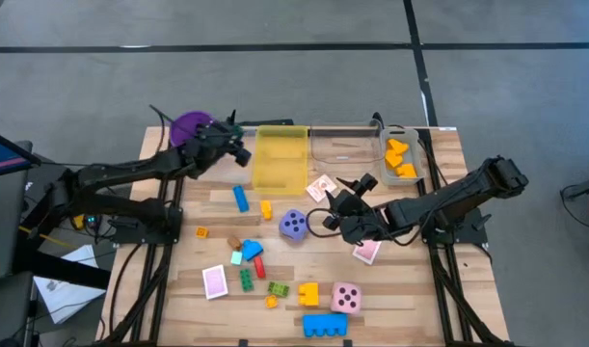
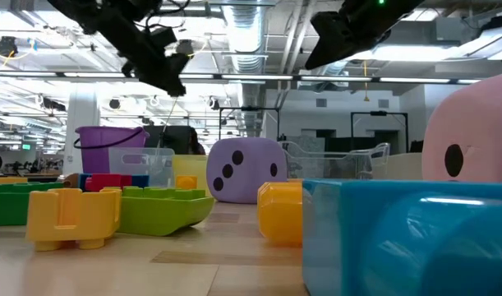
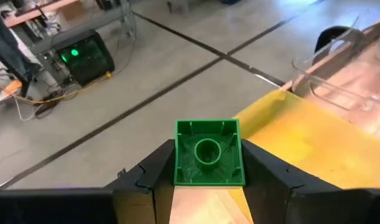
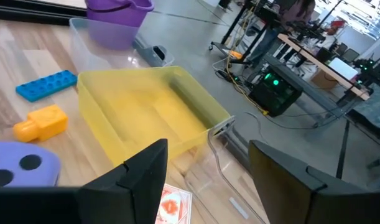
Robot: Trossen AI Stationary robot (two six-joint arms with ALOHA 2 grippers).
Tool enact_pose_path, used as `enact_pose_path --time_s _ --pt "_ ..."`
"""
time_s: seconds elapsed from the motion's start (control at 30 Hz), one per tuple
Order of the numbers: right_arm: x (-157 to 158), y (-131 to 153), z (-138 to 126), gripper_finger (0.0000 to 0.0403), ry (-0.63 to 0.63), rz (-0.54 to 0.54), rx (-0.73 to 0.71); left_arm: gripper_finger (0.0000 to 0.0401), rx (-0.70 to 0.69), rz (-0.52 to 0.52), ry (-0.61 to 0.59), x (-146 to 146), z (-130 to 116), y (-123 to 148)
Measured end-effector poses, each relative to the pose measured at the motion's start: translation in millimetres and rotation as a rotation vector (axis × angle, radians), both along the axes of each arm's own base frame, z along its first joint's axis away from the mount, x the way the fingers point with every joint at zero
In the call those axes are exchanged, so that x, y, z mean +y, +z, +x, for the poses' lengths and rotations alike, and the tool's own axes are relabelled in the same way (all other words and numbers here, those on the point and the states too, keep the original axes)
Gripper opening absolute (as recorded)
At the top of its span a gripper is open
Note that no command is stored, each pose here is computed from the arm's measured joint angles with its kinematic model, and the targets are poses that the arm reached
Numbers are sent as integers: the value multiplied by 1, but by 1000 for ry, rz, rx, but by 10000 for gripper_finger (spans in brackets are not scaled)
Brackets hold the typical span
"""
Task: Pick & Place Toys
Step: Put the small green game piece into the white bin, then put the small blue game piece into the white bin
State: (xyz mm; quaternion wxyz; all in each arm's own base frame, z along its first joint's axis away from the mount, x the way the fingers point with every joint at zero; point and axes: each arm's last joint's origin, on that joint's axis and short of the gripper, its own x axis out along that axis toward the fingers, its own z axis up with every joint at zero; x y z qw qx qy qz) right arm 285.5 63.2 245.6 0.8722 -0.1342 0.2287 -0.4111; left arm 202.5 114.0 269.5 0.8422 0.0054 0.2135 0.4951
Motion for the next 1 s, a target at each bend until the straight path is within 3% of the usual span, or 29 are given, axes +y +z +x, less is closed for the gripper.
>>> enact_pose_path --time_s 0.17,0.57,0.67,0.83,1.0 --pt "-7 2 3 217 -26 8 -28 169 5 -11 -21 -4 -6 4" --pt "-20 3 8 217 -35 4 -11 289 23 -39 -40 -3 -1 -3" --pt "-21 5 9 217 -28 -4 -9 299 10 -116 -206 -7 2 -5" --pt "-19 7 12 217 22 -5 0 300 43 -285 -689 -26 9 -12" --pt "-18 8 14 217 74 18 1 300 311 -258 -920 -53 5 -38"
